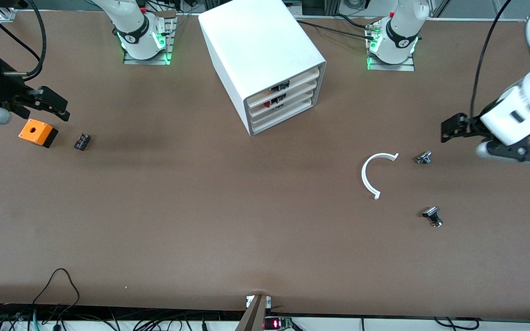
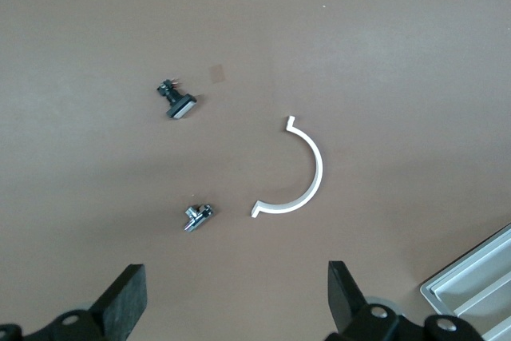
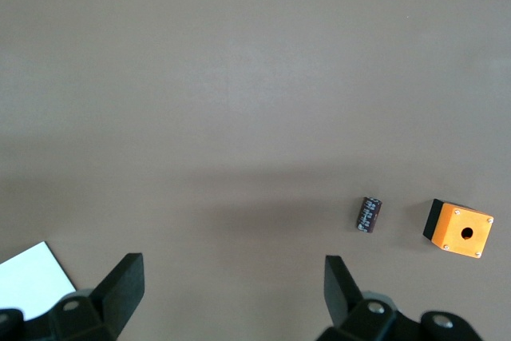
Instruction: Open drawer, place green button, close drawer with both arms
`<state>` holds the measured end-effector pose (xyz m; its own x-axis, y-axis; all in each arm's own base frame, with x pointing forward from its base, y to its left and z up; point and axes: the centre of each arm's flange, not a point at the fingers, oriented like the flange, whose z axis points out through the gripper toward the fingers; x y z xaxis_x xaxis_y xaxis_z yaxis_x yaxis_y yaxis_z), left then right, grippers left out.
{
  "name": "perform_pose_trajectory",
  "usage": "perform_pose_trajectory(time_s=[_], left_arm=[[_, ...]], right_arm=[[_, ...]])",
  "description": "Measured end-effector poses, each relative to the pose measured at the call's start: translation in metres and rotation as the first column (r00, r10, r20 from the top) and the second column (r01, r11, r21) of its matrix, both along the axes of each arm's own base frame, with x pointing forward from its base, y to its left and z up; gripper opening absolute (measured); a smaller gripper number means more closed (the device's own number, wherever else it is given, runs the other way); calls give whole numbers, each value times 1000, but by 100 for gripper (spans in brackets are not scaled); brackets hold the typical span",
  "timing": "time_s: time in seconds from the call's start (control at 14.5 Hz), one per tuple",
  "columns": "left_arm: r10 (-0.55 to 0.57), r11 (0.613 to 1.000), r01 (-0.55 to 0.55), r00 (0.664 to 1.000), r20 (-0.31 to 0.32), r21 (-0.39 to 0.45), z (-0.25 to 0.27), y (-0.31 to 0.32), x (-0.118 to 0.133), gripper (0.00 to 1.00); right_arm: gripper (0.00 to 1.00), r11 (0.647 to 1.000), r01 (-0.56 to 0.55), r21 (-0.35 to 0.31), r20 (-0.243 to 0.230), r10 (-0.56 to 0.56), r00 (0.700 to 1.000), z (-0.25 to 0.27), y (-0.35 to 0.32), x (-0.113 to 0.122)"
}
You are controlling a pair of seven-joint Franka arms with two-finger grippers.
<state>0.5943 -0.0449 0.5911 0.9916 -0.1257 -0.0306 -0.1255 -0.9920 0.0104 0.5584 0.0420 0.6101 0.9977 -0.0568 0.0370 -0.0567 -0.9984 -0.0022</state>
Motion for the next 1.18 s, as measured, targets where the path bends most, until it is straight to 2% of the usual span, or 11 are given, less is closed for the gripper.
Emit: perform_pose_trajectory(time_s=[0.21,0.35,0.62,1.18], left_arm=[[12,1000,-13,999,48,7,30,5,-21,100],[41,999,-42,998,51,7,35,22,-31,100],[61,998,-61,997,54,8,10,35,-28,100],[60,998,-61,996,70,14,7,36,-26,100]], right_arm=[[100,1000,0,0,-1,0,1000,-1,0,0],[100,1000,0,0,-2,0,1000,-1,0,1],[100,1000,0,0,-2,0,1000,-2,0,1],[100,1000,0,1,4,0,1000,-2,0,2]])
